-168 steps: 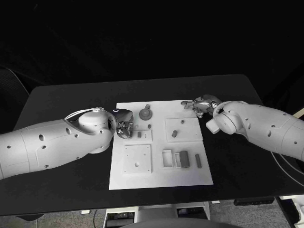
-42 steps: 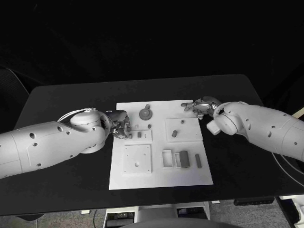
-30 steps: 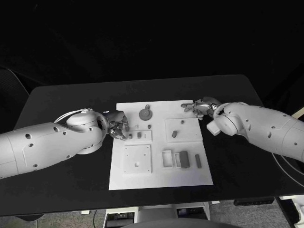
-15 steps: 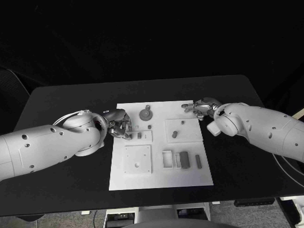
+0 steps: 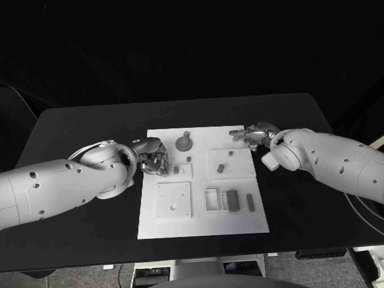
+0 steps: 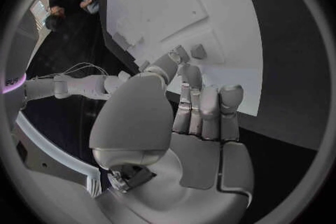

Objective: Assemble the parts on the task board

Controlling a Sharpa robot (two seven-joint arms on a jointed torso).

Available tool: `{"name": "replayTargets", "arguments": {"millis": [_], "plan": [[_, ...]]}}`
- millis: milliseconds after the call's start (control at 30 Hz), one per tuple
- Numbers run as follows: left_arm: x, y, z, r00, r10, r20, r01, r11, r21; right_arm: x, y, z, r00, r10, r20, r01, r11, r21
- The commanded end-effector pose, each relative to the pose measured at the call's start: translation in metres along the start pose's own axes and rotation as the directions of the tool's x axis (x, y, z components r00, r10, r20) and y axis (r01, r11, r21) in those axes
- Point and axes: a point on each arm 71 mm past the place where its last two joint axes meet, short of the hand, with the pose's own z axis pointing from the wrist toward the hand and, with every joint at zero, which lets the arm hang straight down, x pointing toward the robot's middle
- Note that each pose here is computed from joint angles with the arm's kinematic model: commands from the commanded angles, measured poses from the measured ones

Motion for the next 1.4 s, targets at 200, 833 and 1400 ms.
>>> {"name": "replayTargets", "arguments": {"millis": [200, 833, 1400], "plan": [[0.0010, -0.0010, 0.0020, 0.999, 0.022, 0.024, -0.022, 1.000, 0.014, 0.0027, -0.0002, -0.0002, 1.000, -0.008, -0.023, 0.008, 1.000, -0.003], [0.0083, 0.0019, 0.0071, 0.999, 0.032, 0.000, -0.032, 0.999, -0.011, 0.0023, -0.0007, 0.0002, 1.000, -0.008, -0.022, 0.008, 1.000, -0.001], [0.0099, 0.0046, 0.0080, 0.999, 0.039, -0.012, -0.039, 0.999, -0.033, 0.0029, -0.0007, 0.0004, 1.000, -0.009, -0.026, 0.009, 1.000, 0.000]]}}
